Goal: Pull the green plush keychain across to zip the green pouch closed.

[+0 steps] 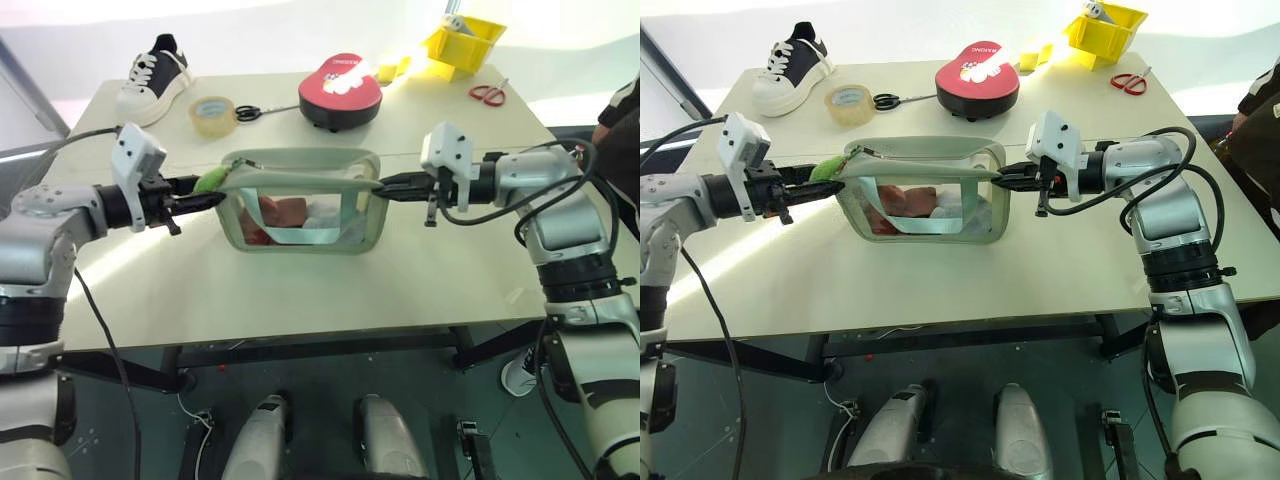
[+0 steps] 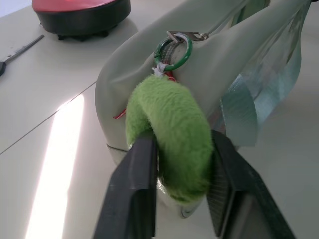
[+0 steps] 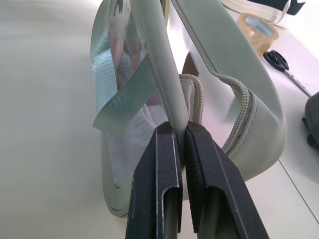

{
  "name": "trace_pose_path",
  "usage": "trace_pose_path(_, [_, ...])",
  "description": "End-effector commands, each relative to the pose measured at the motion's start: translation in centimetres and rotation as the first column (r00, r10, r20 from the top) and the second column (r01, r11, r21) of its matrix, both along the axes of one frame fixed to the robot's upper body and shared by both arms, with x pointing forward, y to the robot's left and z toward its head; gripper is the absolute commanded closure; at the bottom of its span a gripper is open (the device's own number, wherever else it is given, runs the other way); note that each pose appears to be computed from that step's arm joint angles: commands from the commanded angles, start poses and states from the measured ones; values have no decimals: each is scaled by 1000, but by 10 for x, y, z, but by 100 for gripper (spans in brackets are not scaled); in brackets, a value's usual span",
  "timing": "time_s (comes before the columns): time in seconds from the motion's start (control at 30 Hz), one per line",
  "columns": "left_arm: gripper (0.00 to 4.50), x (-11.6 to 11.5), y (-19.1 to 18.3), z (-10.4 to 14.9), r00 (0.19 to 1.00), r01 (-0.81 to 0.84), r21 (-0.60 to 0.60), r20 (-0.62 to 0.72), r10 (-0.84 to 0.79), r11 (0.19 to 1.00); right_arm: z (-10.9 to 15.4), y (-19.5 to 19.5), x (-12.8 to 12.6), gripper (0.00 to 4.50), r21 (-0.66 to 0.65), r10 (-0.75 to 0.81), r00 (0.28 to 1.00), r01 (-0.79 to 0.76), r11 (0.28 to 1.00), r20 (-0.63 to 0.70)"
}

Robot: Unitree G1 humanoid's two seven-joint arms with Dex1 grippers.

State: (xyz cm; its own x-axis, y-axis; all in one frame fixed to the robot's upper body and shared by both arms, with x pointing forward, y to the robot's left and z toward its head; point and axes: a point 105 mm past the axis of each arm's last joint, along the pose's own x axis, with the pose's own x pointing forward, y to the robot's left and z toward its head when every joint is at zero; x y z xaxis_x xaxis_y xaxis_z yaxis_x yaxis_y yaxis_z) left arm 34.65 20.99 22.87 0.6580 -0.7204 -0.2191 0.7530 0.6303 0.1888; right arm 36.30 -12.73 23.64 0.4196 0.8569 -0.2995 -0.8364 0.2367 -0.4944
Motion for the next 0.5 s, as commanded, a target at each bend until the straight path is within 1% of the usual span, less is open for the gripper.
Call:
trace_pose_path(0.03, [445, 3, 6, 30, 995, -27, -5, 97, 28, 1000, 18, 4, 0, 450, 12, 11, 998, -11, 1000, 67])
trace_pose_path(0.1, [445, 6, 4, 40, 993, -27, -28, 113, 30, 999, 18, 3, 0, 450, 12, 11, 998, -12, 1000, 69])
trace_pose_path(0.27, [445, 4, -19, 54, 985, 69, 17, 159, -71, 997, 18, 2, 2, 450, 12, 6, 997, -7, 1000, 71])
trace_pose_path(0.3, [445, 4, -23, 54, 984, 83, 21, 158, -85, 996, 18, 2, 2, 450, 13, 5, 997, -6, 1000, 72])
trace_pose_path(0.4, [445, -1, -36, 45, 977, 162, 104, 125, -174, 981, 19, 3, 4, 450, 12, 3, 997, -4, 1000, 82])
trace_pose_path(0.5, [445, -3, -29, 39, 980, 159, 126, 99, -172, 979, 23, 2, 7, 450, 12, -3, 995, 2, 1000, 95])
